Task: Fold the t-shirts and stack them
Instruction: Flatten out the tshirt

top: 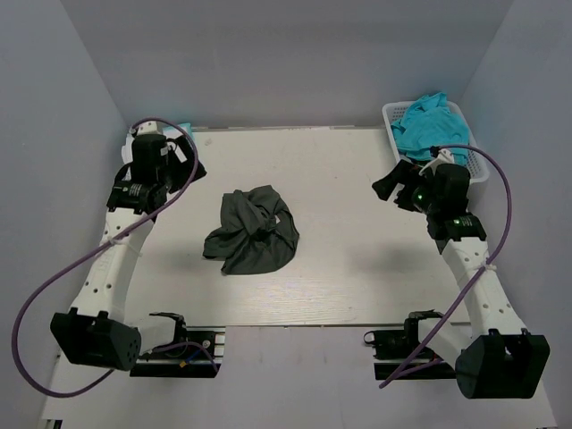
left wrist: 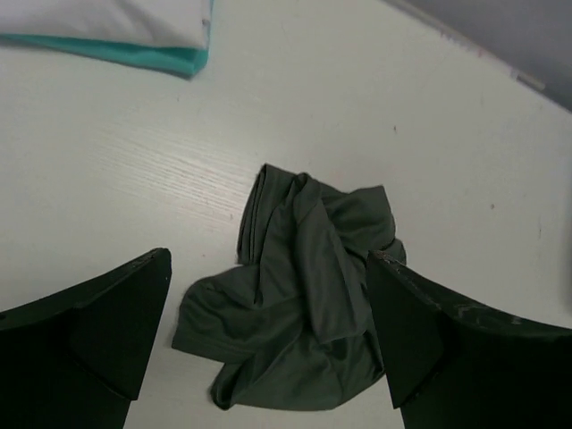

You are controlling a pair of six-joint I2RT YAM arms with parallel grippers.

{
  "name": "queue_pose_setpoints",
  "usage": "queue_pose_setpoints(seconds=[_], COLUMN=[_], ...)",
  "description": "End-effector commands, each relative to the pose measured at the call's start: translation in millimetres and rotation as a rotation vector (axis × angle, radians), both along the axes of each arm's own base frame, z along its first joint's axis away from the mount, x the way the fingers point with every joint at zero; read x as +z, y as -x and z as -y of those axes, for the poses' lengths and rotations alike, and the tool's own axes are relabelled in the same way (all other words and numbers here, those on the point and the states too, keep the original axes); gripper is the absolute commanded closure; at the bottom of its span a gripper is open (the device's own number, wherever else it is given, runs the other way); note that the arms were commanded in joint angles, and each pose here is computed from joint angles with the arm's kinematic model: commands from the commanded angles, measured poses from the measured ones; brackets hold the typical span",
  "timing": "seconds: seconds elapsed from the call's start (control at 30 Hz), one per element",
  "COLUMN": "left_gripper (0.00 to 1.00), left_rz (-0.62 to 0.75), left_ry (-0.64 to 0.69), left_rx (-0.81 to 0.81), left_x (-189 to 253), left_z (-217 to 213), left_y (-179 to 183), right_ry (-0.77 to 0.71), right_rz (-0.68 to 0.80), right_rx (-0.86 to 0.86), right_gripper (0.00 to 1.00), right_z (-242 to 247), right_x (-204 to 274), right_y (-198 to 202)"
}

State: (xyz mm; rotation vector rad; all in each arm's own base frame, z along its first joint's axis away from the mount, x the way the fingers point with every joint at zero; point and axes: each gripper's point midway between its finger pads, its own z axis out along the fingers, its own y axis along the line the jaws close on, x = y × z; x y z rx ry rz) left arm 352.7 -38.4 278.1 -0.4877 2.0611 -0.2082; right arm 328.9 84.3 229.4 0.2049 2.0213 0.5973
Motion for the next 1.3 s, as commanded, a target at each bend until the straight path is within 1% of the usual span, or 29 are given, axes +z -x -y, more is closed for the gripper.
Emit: queue_pose_setpoints(seconds=[0.0, 0.07, 0.1, 0.13, 0.2, 0.23, 0.27, 0.3, 0.37, 0.4, 0.47, 0.5, 0.53, 0.6, 0.63, 0.67, 0.7, 0.77, 0.8, 0.87, 0.9, 0.93, 0.97, 1.0, 1.03, 1.07, 1.1, 1.13, 1.27], left_gripper=[0.0, 0.0, 0.0, 0.0, 0.0, 0.0, 0.0, 0.0, 0.0, 0.0, 0.0, 0.0, 0.0, 0.0, 0.0, 0.0, 0.0, 0.0, 0.0, 0.0, 0.0, 0.02, 0.02, 0.02, 0.03, 0.03, 0.03, 0.03, 0.03], left_rz=[-0.03, -0.048, -0.042, -0.07, -0.089, -0.132, -0.179, -0.18, -0.269, -0.297, -0.397, -0.413, -0.458, -0.471, -0.495, -0.508, -0.522, -0.539, -0.565, -0.576, -0.585, -0.586, -0.598, -0.6, -0.625, -0.62, -0.602, -0.612, -0.604], left_ry=[0.02, 0.019, 0.019, 0.024, 0.032, 0.04, 0.036, 0.042, 0.048, 0.046, 0.059, 0.066, 0.072, 0.131, 0.149, 0.181, 0.191, 0.214, 0.211, 0.231, 0.23, 0.221, 0.22, 0.22, 0.207, 0.208, 0.21, 0.213, 0.205], left_rx=[-0.148, -0.148, -0.148, -0.132, -0.112, -0.103, -0.102, -0.109, -0.079, -0.077, -0.015, -0.006, 0.009, -0.001, 0.001, -0.009, 0.005, 0.001, 0.005, -0.001, 0.0, 0.008, 0.01, 0.01, 0.022, 0.022, 0.019, 0.02, 0.016], left_x=[6.2, -3.7, -3.6, -16.2, -27.0, -43.1, -59.1, -59.1, -86.1, -94.2, -122.1, -128.3, -143.2, -154.3, -166.5, -173.4, -185.3, -196.1, -205.3, -208.9, -214.2, -218.6, -221.7, -224.2, -231.3, -233.0, -231.0, -233.2, -240.2], left_z=[20.2, 20.2, 19.5, 17.5, 15.4, 15.0, 13.7, 15.3, 12.0, 11.4, 6.8, 6.8, 6.6, 16.5, 19.0, 24.8, 25.2, 29.2, 28.9, 32.9, 32.9, 31.5, 31.4, 31.7, 29.4, 29.8, 30.7, 33.4, 36.0], left_y=[10.2, 10.8, 16.2, 20.8, 27.7, 35.1, 44.8, 45.2, 59.4, 64.4, 77.0, 80.2, 86.3, 86.2, 92.0, 92.6, 94.1, 95.6, 97.8, 95.8, 96.3, 92.5, 93.1, 91.0, 92.3, 89.4, 82.3, 83.3, 72.6], right_ry=[0.022, 0.073, 0.094, 0.162, 0.243, 0.302, 0.364, 0.386, 0.42, 0.43, 0.399, 0.386, 0.324, 0.319, 0.279, 0.266, 0.245, 0.238, 0.236, 0.237, 0.247, 0.254, 0.265, 0.288, 0.299, 0.3, 0.31, 0.312, 0.296], right_rz=[-0.05, -0.124, -0.147, -0.178, -0.306, -0.389, -0.47, -0.489, -0.529, -0.538, -0.504, -0.479, -0.463, -0.378, -0.358, -0.337, -0.286, -0.253, -0.214, -0.21, -0.177, -0.177, -0.178, -0.185, -0.212, -0.195, -0.22, -0.225, -0.245], right_rx=[0.008, -0.125, -0.152, -0.208, -0.278, -0.324, -0.379, -0.396, -0.413, -0.391, -0.285, -0.261, -0.148, -0.018, 0.101, 0.138, 0.242, 0.33, 0.425, 0.489, 0.57, 0.594, 0.604, 0.671, 0.688, 0.711, 0.724, 0.754, 0.811], right_gripper=[0.1, 0.1, 0.1, 0.1, 0.1, 0.1, 0.1, 0.1, 0.1, 0.1, 0.1, 0.1, 0.1, 0.1, 0.1, 0.1, 0.1, 0.1, 0.1, 0.1, 0.1, 0.1, 0.1, 0.1, 0.1, 0.1, 0.1, 0.1, 0.1], right_z=[0.6, 23.5, 29.1, 43.5, 61.3, 74.1, 85.7, 90.0, 93.7, 91.7, 74.1, 69.2, 46.2, 17.4, -10.9, -22.5, -56.7, -86.6, -120.3, -147.8, -180.6, -191.1, -206.5, -228.4, -237.9, -252.6, -262.5, -276.1, -309.4], right_x=[-5.5, -23.3, -28.3, -32.8, -57.4, -64.1, -75.7, -81.9, -88.7, -93.1, -94.4, -91.7, -89.4, -73.3, -69.6, -63.7, -51.4, -48.4, -39.6, -43.1, -34.9, -35.2, -37.1, -41.8, -53.6, -47.9, -63.4, -66.7, -84.8], right_y=[-2.2, -11.7, -13.1, -13.5, -14.2, -2.6, -4.6, -5.4, -5.6, -5.7, -13.2, -18.4, -21.1, -32.5, -30.4, -35.1, -33.5, -36.9, -29.6, -32.6, -21.5, -18.9, -29.7, -14.7, -14.4, -12.2, -16.1, -6.5, 0.5])
